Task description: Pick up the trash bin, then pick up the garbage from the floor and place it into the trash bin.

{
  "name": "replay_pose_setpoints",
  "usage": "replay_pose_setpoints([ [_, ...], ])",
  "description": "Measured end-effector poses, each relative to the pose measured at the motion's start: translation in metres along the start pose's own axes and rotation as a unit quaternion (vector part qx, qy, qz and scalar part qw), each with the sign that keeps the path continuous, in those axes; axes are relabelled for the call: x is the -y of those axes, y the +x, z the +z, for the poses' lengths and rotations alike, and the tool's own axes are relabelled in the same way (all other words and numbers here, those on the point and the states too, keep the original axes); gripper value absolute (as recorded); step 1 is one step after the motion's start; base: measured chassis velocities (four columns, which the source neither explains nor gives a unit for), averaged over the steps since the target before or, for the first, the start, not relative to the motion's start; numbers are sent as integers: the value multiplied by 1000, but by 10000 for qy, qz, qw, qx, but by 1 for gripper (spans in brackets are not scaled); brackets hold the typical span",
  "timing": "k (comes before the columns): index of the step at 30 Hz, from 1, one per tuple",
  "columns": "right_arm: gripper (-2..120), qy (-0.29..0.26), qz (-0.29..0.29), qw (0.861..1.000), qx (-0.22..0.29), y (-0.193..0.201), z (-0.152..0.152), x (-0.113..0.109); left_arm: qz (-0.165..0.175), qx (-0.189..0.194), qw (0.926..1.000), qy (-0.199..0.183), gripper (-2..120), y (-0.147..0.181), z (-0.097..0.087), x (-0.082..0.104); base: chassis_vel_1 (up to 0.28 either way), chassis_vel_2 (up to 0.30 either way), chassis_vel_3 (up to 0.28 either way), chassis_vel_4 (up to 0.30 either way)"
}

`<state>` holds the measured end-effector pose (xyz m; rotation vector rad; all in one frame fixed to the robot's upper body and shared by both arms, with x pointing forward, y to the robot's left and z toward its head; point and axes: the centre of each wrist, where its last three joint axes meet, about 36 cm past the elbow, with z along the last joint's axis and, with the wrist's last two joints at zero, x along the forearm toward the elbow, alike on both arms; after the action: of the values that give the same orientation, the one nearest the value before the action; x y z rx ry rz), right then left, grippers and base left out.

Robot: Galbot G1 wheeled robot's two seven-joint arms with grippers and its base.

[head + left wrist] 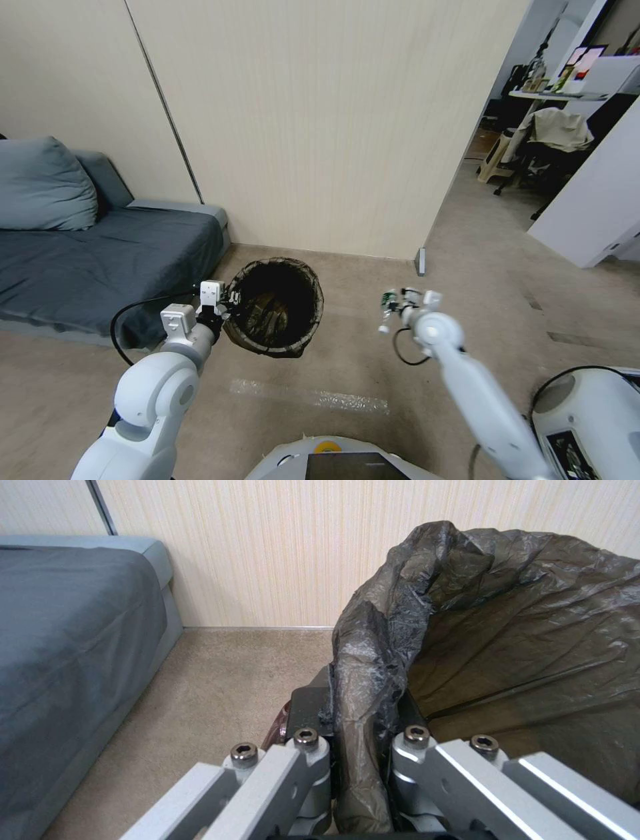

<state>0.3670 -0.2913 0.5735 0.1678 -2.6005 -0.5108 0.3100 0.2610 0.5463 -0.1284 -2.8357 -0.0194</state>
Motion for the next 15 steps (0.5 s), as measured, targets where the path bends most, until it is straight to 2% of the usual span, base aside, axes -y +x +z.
replay_pose_setpoints([
  [3,18,19,-310,9995,42,17,-11,-13,17,-35,10000,11,5,0,2,2,0,0,0,0],
  [5,18,68,-899,9958,132,40,-27,-35,27,-74,10000,14,5,0,4,2,0,0,0,0],
  [6,18,68,-899,9958,132,40,-27,-35,27,-74,10000,14,5,0,4,2,0,0,0,0],
  [9,18,283,-1632,9858,272,54,-38,-55,7,-86,10000,7,5,-1,5,2,0,0,0,0],
  [15,18,710,-2275,9705,370,54,-55,-67,-12,-124,9999,31,5,-2,7,3,0,0,0,0],
])
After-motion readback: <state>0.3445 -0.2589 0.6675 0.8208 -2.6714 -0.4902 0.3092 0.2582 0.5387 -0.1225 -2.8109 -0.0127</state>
